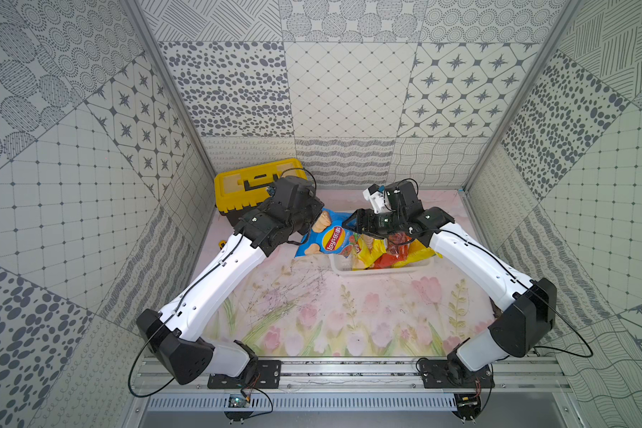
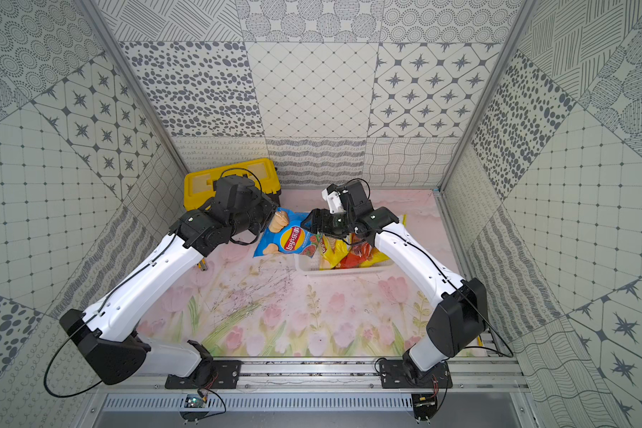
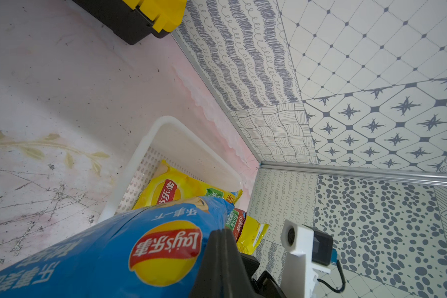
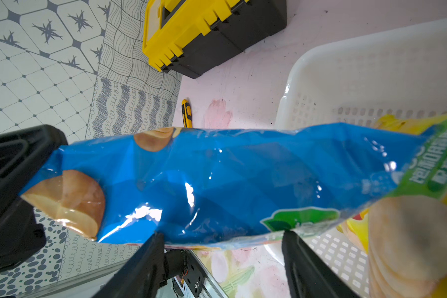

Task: Put the potato chips into the basket
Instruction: Place the potato chip in the basket.

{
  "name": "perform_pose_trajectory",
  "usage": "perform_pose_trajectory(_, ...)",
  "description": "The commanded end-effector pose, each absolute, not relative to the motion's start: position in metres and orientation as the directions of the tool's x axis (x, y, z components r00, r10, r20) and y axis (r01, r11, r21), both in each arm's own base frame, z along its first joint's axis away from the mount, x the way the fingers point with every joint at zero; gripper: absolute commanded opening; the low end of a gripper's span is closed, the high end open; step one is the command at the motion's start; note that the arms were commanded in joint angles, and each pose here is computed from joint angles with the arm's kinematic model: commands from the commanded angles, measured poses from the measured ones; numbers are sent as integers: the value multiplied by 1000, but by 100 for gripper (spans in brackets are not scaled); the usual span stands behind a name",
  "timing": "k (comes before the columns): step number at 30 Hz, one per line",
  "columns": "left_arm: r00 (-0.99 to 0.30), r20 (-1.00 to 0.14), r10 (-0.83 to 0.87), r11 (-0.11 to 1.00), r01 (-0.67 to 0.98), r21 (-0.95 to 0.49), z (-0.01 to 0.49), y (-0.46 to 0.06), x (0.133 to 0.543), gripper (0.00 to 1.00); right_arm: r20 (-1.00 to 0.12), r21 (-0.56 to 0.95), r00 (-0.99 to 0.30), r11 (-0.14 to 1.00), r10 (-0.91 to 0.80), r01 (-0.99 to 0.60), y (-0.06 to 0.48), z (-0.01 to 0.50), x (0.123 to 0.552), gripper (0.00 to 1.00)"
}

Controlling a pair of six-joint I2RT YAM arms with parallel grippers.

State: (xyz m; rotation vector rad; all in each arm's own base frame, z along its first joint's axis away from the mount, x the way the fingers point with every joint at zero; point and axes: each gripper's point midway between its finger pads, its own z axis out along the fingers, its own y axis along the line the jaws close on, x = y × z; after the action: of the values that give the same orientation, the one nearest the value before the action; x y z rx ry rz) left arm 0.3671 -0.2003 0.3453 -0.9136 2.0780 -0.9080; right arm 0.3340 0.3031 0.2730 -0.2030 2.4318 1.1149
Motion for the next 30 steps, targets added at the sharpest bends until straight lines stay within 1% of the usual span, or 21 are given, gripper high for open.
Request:
perform_pose_trajectory(1, -488, -275, -828, 451, -291, -844, 357, -207, 373, 0, -505, 673, -861, 650, 55, -353, 308, 282, 345, 76)
perform_pose_trajectory(17, -486, -230, -843, 420, -329, -846, 341, -215, 380, 0, -475, 676, -880, 652, 29, -343, 321, 263, 362, 76)
perform_pose_trajectory(18, -484, -226, -845, 416, -331, -847, 340, -215, 380, 2, -476, 675, -879, 653, 28, -344, 321, 263, 362, 76)
perform_pose_trajectory(19, -487, -224, -844, 416, -331, -847, 339, -216, 381, 6, -476, 675, -879, 653, 30, -343, 320, 263, 363, 76)
perform_pose_trajectory(23, -494, -215, -843, 411, -331, -849, 336, -219, 382, 32, -476, 675, -879, 657, 39, -336, 317, 263, 367, 76)
perform_pose_trajectory(25, -497, -210, -842, 409, -335, -849, 335, -220, 383, 42, -475, 676, -879, 657, 42, -334, 315, 263, 369, 76)
perform_pose_trajectory(28, -504, -203, -840, 409, -340, -847, 331, -222, 383, 49, -476, 677, -879, 656, 45, -333, 315, 264, 372, 77)
perform_pose_trajectory(30, -509, -199, -838, 407, -339, -848, 329, -224, 384, 50, -474, 678, -880, 656, 45, -331, 316, 264, 374, 76)
